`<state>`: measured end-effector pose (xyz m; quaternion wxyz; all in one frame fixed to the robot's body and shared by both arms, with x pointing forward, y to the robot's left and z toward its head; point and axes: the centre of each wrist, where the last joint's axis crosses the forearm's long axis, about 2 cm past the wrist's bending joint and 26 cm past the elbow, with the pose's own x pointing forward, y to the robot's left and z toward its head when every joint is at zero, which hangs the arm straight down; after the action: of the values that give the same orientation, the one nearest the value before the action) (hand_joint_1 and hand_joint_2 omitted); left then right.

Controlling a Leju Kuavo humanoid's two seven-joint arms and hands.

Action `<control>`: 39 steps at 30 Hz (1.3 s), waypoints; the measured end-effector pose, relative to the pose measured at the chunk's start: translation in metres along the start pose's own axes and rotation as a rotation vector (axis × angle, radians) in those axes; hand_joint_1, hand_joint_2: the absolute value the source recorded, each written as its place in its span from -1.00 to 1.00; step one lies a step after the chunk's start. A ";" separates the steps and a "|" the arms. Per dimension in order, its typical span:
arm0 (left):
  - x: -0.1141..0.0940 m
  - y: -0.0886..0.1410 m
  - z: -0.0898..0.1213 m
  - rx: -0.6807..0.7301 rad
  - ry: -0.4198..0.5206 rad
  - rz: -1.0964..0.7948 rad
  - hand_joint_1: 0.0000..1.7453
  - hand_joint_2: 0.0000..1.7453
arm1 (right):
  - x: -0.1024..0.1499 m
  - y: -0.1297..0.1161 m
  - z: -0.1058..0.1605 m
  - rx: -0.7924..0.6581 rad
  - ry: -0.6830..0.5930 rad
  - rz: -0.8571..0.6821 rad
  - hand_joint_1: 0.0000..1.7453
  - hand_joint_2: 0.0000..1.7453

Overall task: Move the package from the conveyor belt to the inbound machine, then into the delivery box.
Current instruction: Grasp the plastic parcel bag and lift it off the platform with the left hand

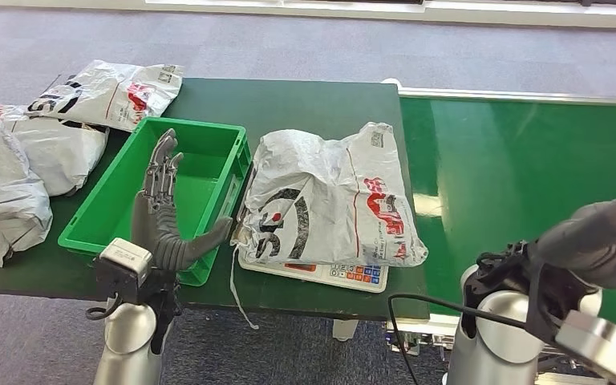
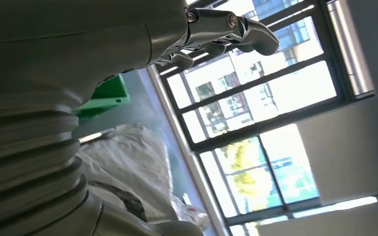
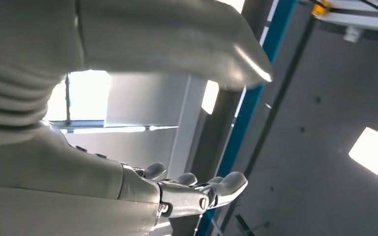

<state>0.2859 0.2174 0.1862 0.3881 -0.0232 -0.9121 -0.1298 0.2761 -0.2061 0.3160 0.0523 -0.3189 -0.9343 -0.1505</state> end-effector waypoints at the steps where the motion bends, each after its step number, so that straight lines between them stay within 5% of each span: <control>1: -0.003 0.003 0.000 -0.021 0.025 -0.036 -1.00 1.00 | 0.001 -0.003 0.002 -0.001 0.000 -0.002 -1.00 1.00; 10: -0.047 -0.005 -0.003 -0.279 0.255 -0.335 -1.00 1.00 | 0.004 -0.002 0.012 0.037 0.012 -0.018 -1.00 1.00; 18: -0.061 -0.024 -0.009 -0.390 0.282 -0.398 -1.00 1.00 | 0.004 0.003 0.018 0.063 0.032 -0.025 -1.00 1.00; 24: -0.094 -0.077 0.000 -0.650 0.341 -0.605 -1.00 1.00 | 0.005 0.010 0.024 0.112 0.063 -0.023 -1.00 1.00; 31: -0.102 -0.089 0.006 -0.719 0.361 -0.647 -1.00 1.00 | 0.004 0.011 0.026 0.122 0.069 -0.017 -1.00 1.00; 33: -0.103 -0.090 0.007 -0.731 0.366 -0.648 -1.00 1.00 | 0.004 0.011 0.026 0.125 0.070 -0.015 -1.00 0.00; 35: -0.104 -0.091 0.008 -0.739 0.370 -0.648 -1.00 1.00 | 0.004 0.011 0.027 0.135 0.070 -0.005 -1.00 0.00; 37: -0.104 -0.092 0.009 -0.744 0.374 -0.649 -1.00 1.00 | 0.004 0.012 0.028 0.152 0.069 0.013 -1.00 1.00; 39: -0.105 -0.092 0.010 -0.746 0.375 -0.651 -1.00 1.00 | 0.003 0.012 0.028 0.165 0.063 0.029 -1.00 1.00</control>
<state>0.3390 0.1368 0.0846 0.4494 0.1481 -0.6790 -0.5613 0.2807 -0.1864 0.2929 0.1101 -0.3222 -0.9366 -0.0820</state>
